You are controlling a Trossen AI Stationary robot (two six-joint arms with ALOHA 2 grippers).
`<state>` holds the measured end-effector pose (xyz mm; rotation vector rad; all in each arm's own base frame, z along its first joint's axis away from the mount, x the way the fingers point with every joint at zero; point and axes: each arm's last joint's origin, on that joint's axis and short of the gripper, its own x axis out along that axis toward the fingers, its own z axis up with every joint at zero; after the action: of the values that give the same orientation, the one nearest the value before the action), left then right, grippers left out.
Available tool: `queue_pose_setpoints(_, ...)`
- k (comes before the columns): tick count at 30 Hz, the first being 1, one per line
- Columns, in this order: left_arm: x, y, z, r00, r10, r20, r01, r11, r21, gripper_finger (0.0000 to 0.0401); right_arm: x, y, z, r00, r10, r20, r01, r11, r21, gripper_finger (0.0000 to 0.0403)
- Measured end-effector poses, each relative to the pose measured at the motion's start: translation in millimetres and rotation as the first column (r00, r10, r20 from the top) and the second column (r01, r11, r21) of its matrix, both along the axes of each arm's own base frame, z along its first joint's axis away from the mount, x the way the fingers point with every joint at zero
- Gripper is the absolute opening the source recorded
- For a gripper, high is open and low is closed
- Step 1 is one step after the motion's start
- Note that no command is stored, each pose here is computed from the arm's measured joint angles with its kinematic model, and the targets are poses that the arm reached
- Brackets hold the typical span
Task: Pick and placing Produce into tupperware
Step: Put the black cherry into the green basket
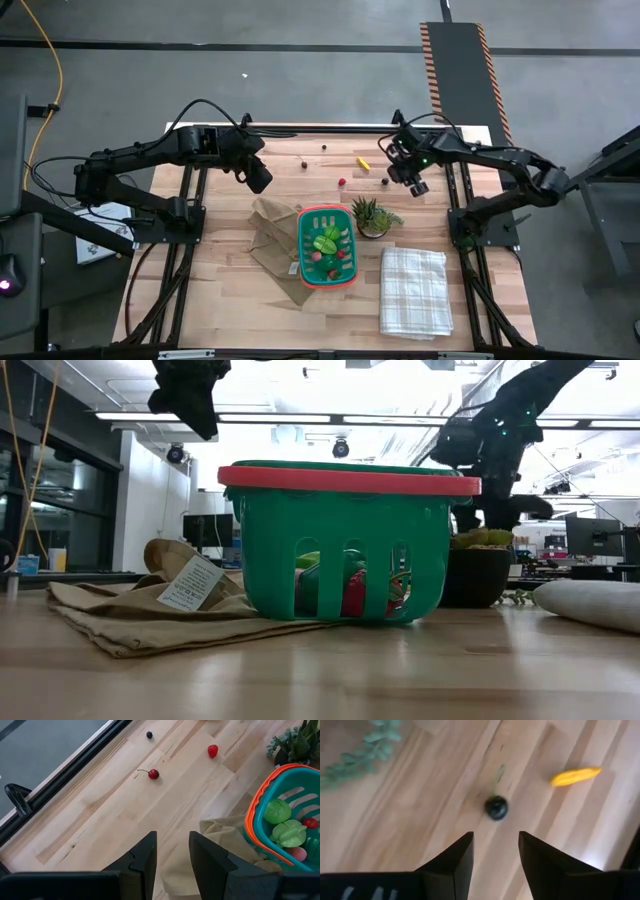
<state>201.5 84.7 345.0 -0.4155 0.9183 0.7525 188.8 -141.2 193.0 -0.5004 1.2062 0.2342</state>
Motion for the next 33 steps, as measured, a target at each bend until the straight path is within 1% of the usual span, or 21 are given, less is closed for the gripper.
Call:
queue_pose_setpoints(4,0,0,0,1.0,-0.001,0.001,0.001,1.0,-0.001,0.0101,7,-5,-3,0.999,0.022,0.036,-0.021,0.999,-0.032,0.0149)
queue_pose_setpoints(13,0,0,0,1.0,-0.007,0.004,0.007,1.0,-0.012,0.0101,15,-11,-28,0.999,0.024,-0.037,-0.023,0.999,0.028,0.0149)
queue_pose_setpoints(21,0,0,0,1.0,-0.008,0.004,0.008,1.0,-0.013,0.0101,21,-8,-31,0.996,0.078,-0.031,-0.078,0.997,0.01,0.0149)
queue_pose_setpoints(26,0,0,0,1.0,-0.008,0.003,0.008,1.0,-0.011,0.0101,23,-9,-32,0.996,0.082,-0.023,-0.082,0.997,0.003,0.0149)
queue_pose_setpoints(33,0,0,0,1.0,-0.013,-0.001,0.013,1.0,-0.009,0.0101,25,-9,-41,0.994,0.09,-0.06,-0.089,0.996,0.018,0.0149)
